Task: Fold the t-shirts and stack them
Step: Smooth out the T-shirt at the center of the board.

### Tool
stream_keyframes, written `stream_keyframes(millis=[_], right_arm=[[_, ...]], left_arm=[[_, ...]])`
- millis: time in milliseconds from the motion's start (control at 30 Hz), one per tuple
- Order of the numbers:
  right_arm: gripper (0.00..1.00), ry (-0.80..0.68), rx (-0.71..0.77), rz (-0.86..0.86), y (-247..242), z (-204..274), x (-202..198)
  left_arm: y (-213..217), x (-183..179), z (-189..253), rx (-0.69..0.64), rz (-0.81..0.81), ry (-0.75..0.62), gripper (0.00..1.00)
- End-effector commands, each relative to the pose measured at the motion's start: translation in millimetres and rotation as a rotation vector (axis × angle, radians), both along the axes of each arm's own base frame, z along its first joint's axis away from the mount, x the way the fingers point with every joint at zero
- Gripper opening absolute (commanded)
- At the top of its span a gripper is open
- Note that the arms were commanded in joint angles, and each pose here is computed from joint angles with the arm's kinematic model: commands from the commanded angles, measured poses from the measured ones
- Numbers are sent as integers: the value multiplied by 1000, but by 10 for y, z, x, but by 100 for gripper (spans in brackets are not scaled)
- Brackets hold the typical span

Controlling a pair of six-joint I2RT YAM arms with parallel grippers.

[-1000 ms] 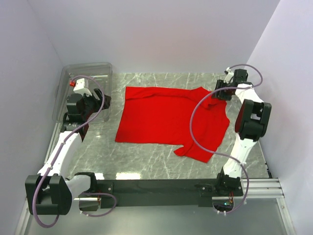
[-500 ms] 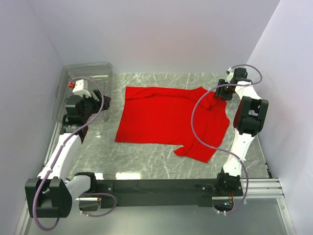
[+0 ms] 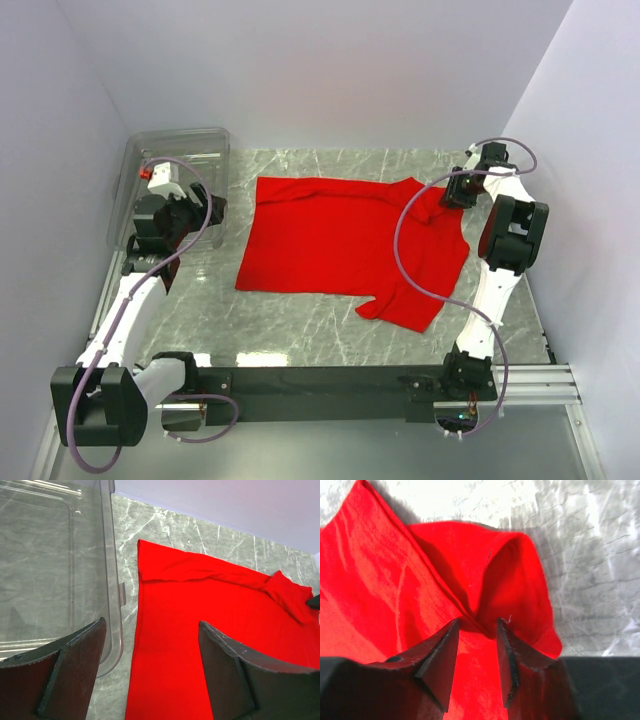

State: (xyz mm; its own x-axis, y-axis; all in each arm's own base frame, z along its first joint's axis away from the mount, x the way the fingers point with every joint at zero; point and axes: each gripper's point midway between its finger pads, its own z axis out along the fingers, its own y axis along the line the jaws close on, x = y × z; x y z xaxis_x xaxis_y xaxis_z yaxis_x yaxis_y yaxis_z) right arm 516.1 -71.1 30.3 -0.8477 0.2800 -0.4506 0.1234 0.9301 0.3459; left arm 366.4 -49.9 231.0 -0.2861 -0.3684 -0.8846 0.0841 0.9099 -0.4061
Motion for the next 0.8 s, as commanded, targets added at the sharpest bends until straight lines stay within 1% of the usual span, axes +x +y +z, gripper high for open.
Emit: stream_keyframes(millis=[0, 267, 500, 600, 767], right_arm=[[39, -12, 17, 18, 39, 57, 32], [35, -37, 36, 32, 91, 187, -16], [24, -40, 32, 28, 83, 247, -65], [18, -67, 6, 46, 64, 325, -69], [12, -95, -2, 50, 63, 441, -60]], left_arm=[[-10, -25, 185, -12, -5, -60, 80], [-1, -43, 206, -10, -1, -65, 80], [5, -62, 221, -7, 1, -69, 80], [5, -71, 222, -8, 2, -70, 79], [7, -81, 224, -9, 3, -73, 79]])
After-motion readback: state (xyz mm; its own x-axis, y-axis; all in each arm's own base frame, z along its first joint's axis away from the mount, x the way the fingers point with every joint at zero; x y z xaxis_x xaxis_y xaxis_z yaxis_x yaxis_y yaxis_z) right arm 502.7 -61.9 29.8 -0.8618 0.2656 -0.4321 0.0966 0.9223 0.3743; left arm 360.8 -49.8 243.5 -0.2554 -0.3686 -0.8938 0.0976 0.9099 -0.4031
